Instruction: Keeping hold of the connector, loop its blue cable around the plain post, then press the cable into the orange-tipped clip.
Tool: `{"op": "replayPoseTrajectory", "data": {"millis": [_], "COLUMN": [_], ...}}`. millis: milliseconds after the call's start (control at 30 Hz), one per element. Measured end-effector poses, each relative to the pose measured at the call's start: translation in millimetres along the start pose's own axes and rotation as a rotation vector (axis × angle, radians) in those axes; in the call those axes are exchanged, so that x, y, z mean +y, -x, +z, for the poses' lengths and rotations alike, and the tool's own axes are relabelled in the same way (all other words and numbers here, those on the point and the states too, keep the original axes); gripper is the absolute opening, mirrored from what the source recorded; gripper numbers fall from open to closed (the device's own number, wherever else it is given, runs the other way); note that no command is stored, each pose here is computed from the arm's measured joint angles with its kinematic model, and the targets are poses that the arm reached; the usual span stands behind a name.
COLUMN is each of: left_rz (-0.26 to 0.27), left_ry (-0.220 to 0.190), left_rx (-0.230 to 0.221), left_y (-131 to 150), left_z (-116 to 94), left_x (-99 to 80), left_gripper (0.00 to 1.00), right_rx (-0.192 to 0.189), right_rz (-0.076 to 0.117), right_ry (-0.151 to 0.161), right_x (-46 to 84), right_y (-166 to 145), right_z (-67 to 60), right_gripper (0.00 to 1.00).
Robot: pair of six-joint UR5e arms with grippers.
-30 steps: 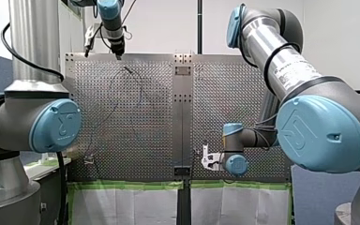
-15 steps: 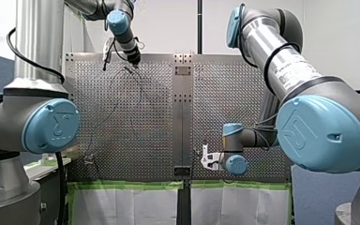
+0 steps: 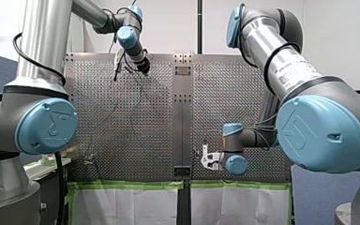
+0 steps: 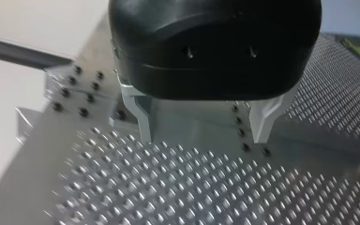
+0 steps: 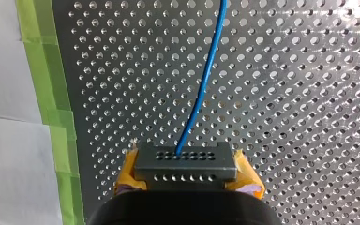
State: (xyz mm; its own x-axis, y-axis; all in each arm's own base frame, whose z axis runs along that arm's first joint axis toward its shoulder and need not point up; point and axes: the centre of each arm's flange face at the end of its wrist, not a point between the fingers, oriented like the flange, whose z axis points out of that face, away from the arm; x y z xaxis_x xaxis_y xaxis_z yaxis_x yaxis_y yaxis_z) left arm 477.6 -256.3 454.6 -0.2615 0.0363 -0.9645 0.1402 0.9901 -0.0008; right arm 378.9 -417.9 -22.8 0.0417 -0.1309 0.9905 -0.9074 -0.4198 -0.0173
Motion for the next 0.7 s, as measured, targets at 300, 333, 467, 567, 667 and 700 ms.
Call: {"op": "replayPoseTrajectory", "data": {"millis": [300,333,467,567,667,700], "left_rz": [0.065,0.075,0.106,0.128,0.151,0.159], "left_ry": [0.083,0.091,0.121,0.146,0.16,0.165], "left_rx": [-0.03,-0.037,-0.067,-0.089,-0.112,-0.118], "left_y": [-19,-20,-19,-17,-16,-16], "left_z": [34,36,42,44,45,45], "left_x": [2.8,2.6,3.1,4.0,1.2,0.2], "left_gripper": [1.0,1.0,1.0,1.0,1.0,1.0], "right_rx": [-0.001,-0.002,-0.002,-0.002,-0.001,-0.001], "right_rz": [-0.001,-0.001,-0.002,-0.002,-0.002,-0.002], "right_ry": [0.0,0.0,0.0,0.0,0.0,0.0], "right_x": [0.0,0.0,0.0,0.0,0.0,0.0], "right_y": [0,0,0,0,0,0], "right_z": [-0.1,-0.2,-0.2,-0.2,-0.1,-0.1], "right_gripper": [0.0,0.0,0.0,0.0,0.0,0.0]}}
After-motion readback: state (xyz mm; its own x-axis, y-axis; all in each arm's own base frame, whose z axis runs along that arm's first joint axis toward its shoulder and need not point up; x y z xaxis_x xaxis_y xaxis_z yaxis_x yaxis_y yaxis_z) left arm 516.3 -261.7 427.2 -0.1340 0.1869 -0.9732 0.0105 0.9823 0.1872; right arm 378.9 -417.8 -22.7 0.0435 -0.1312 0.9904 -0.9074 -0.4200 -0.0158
